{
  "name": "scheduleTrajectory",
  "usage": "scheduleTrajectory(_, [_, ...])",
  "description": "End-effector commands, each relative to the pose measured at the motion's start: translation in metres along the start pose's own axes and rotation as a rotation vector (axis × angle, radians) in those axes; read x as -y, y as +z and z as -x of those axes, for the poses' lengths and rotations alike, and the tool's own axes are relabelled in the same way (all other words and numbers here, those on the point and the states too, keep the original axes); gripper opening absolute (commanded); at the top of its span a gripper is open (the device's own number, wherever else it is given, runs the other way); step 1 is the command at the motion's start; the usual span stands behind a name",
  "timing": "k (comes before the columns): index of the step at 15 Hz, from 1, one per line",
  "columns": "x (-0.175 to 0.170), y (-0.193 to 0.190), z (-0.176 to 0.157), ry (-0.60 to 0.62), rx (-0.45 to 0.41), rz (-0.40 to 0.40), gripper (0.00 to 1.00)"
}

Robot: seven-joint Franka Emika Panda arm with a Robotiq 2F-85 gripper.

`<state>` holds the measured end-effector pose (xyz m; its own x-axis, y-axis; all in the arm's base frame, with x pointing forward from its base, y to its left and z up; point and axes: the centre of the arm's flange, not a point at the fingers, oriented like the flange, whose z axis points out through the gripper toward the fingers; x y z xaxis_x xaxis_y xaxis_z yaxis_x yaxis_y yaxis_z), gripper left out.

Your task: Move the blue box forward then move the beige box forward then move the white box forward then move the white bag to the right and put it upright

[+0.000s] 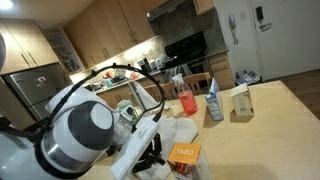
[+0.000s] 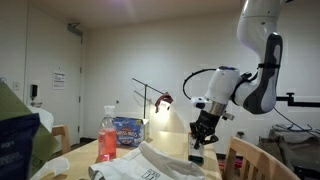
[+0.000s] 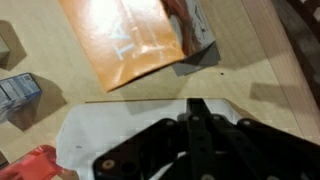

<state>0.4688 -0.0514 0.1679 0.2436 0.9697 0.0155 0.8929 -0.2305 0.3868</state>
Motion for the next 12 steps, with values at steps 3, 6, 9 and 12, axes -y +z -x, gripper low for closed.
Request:
scheduleTrajectory(3, [0.044, -0.017, 0.012, -0.056, 0.020, 0.010, 0.00])
scheduleTrajectory(6, [0.055, -0.019, 0.030, -0.071, 0.063, -0.011, 0.00])
scheduleTrajectory(9, [0.063, -0.021, 0.047, -0.081, 0.099, -0.028, 0.00])
scheduleTrajectory(12, [0.061, -0.019, 0.061, -0.069, 0.130, -0.017, 0.00])
